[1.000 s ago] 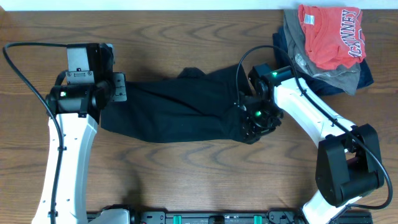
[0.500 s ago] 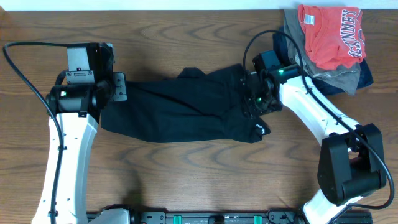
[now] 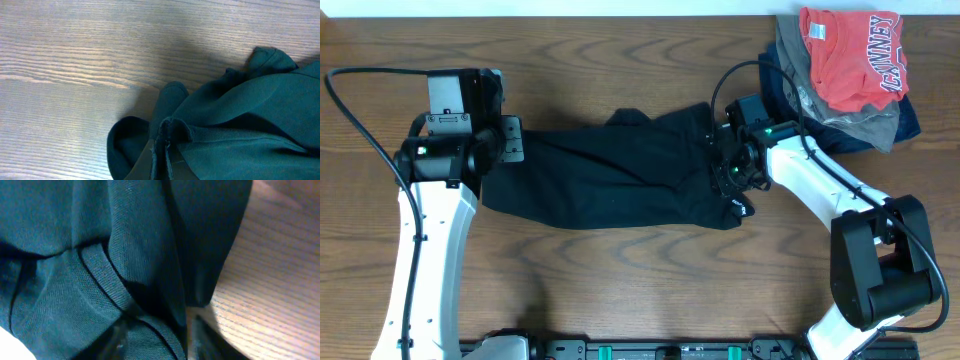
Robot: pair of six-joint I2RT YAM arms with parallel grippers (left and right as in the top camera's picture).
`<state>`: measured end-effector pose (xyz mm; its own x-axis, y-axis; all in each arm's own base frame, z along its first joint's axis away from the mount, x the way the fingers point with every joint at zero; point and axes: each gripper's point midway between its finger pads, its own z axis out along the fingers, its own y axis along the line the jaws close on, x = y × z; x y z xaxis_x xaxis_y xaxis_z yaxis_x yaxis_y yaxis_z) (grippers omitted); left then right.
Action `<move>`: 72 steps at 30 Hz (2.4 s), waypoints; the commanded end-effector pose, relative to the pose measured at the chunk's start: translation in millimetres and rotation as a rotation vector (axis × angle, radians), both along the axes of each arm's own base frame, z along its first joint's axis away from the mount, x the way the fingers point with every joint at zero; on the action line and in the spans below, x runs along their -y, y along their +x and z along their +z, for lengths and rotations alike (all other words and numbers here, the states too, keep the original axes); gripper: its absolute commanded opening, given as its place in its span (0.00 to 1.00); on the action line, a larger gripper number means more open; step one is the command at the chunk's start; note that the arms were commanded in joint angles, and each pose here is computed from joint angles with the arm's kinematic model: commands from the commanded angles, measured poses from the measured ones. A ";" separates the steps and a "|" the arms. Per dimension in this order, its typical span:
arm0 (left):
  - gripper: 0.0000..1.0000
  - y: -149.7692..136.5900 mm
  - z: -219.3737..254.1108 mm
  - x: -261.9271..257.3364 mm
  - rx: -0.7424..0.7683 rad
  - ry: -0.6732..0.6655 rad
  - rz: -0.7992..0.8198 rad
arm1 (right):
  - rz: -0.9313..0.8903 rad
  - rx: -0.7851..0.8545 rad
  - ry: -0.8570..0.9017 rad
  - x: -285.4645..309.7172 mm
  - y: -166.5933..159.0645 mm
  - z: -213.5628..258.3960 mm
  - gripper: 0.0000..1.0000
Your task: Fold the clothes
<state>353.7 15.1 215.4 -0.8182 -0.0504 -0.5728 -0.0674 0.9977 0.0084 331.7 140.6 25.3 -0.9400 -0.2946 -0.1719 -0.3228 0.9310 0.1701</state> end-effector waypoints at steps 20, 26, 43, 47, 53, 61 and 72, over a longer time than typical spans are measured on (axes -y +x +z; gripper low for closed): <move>0.06 7.3 7.8 -4.4 0.036 0.004 0.023 | -0.035 0.288 0.120 2.7 69.7 137.9 0.01; 0.06 7.8 8.4 -4.5 0.039 0.004 0.022 | -0.028 0.425 0.122 21.5 79.0 210.2 0.01; 0.06 25.3 80.1 -5.0 0.331 0.006 0.027 | -0.134 0.600 0.106 75.2 79.8 277.5 0.01; 0.06 26.3 116.5 -5.1 0.460 0.002 0.033 | -0.135 0.593 0.105 75.6 78.8 276.2 0.01; 0.06 16.5 163.1 -4.8 0.611 0.005 0.032 | -0.134 0.628 0.110 75.3 84.7 282.3 0.01; 0.06 16.2 219.5 -4.8 0.831 0.009 0.031 | -0.168 0.815 0.126 93.5 95.4 330.0 0.01; 0.06 8.5 239.3 -3.6 0.905 -0.063 0.065 | -0.188 0.942 0.133 110.2 64.6 380.0 0.01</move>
<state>375.4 15.6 422.7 -0.1391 -0.1011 -0.9851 -0.0704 0.9933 -0.0920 402.1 35.7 390.7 -0.4607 -0.0665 -0.8851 -0.2313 0.9717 0.0474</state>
